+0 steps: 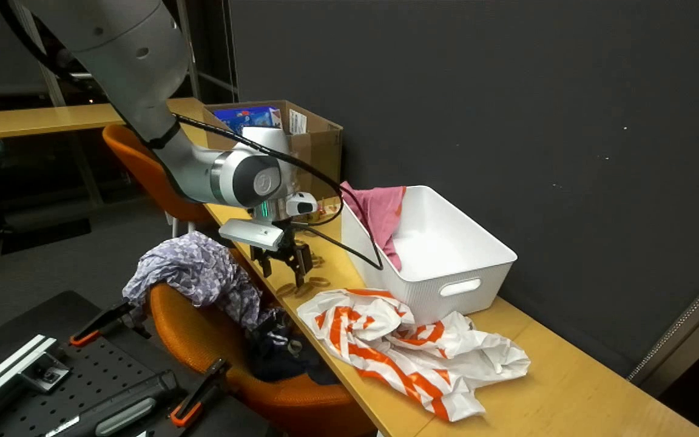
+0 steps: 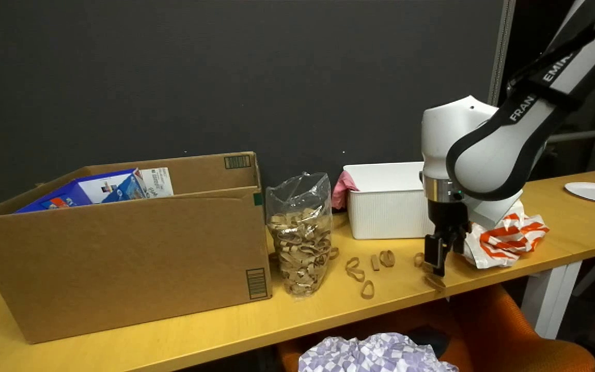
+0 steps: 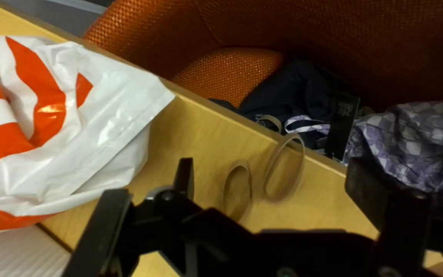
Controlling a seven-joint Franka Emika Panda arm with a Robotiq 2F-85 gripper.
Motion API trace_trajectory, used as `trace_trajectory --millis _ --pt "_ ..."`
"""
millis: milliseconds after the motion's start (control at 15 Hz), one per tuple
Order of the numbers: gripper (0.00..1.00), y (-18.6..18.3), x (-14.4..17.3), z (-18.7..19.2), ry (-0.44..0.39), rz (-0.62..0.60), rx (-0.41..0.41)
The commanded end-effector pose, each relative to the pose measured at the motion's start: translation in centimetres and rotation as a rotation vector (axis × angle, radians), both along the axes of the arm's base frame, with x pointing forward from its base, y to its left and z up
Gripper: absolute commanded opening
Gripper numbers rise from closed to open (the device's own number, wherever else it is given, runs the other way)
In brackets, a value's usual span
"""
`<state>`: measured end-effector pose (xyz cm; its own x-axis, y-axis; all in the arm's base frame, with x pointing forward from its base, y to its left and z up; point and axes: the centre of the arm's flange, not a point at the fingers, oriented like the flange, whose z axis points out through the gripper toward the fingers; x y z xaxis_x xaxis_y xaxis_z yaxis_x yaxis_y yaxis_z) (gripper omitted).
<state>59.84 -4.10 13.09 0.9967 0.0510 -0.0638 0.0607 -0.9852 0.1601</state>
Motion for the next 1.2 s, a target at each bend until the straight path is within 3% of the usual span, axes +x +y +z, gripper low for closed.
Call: trace_trajectory --millis 0,1067,1133 --pt "1.00 -0.6 0.5 -2.6 0.008 0.024 0.004" --pt "1.00 -0.8 4.7 -4.8 -0.061 0.038 0.018" --pt "0.90 -0.8 4.7 -4.9 -0.062 0.039 0.017"
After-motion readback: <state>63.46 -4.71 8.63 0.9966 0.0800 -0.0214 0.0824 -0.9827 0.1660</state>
